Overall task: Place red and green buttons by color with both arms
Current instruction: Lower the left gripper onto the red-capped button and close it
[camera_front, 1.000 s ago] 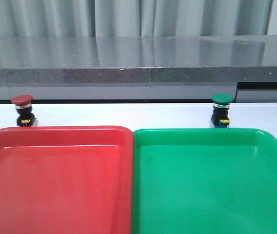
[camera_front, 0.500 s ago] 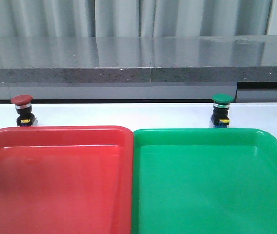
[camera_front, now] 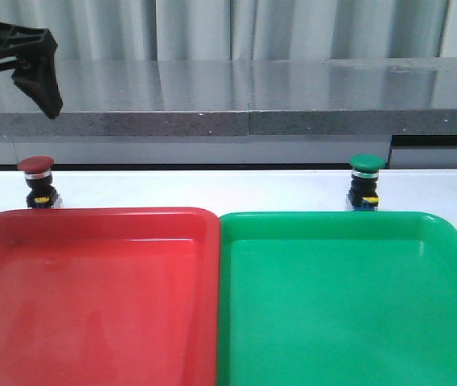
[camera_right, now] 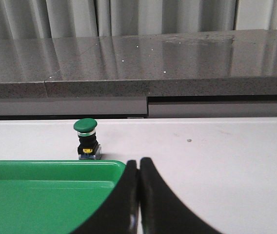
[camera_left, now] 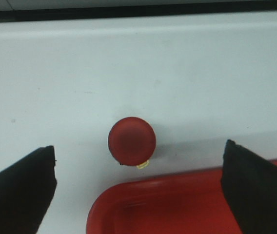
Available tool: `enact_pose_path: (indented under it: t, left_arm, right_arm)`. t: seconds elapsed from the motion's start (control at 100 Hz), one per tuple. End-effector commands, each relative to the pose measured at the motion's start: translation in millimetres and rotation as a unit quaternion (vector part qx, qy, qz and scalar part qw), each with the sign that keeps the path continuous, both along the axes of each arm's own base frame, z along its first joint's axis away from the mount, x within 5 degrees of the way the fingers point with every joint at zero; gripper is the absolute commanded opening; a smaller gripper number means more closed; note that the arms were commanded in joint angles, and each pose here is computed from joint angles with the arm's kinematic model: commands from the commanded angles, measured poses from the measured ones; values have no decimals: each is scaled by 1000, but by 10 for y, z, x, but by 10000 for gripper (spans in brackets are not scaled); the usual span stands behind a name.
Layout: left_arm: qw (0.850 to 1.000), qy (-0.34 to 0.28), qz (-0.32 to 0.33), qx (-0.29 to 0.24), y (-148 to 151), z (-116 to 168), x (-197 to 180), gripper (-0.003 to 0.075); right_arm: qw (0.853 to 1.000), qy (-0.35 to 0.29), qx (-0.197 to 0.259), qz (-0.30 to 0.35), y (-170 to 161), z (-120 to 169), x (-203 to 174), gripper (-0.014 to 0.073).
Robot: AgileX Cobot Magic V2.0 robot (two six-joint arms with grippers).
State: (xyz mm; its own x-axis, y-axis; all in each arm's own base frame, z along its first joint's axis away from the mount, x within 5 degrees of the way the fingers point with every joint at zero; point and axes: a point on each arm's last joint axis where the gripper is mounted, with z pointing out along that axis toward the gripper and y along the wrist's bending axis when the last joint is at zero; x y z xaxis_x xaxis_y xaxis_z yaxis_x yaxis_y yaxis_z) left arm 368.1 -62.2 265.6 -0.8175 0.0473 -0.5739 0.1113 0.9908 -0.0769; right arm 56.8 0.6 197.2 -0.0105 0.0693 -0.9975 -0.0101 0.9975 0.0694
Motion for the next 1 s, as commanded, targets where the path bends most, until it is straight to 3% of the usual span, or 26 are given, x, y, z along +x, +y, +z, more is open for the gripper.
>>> enact_pose_path:
  t: [0.0,0.36,0.72,0.87,0.99]
  left_arm:
    - [999,-54,-1,-9,-37,208,107,640]
    - [1000,-15,0,-2,-71,-228,320,640]
    - [1000,-24,2,-4,-80,-308,388,631]
    - [1000,-23,2,-4,-80,-309,387,540]
    - [1000,-23,2,-4,-80,-309,387,414]
  right_arm:
    - [998,-62,-3,2,2,142,-29,-58]
    - [998,-62,-3,2,2,142,-29,-58]
    - [998,-62,-3,2,2,142,-29,-58]
    - [998,-62,-3,2,2,142,-29,-58]
    - [998,-62,-3,2,2,142,-29,-58]
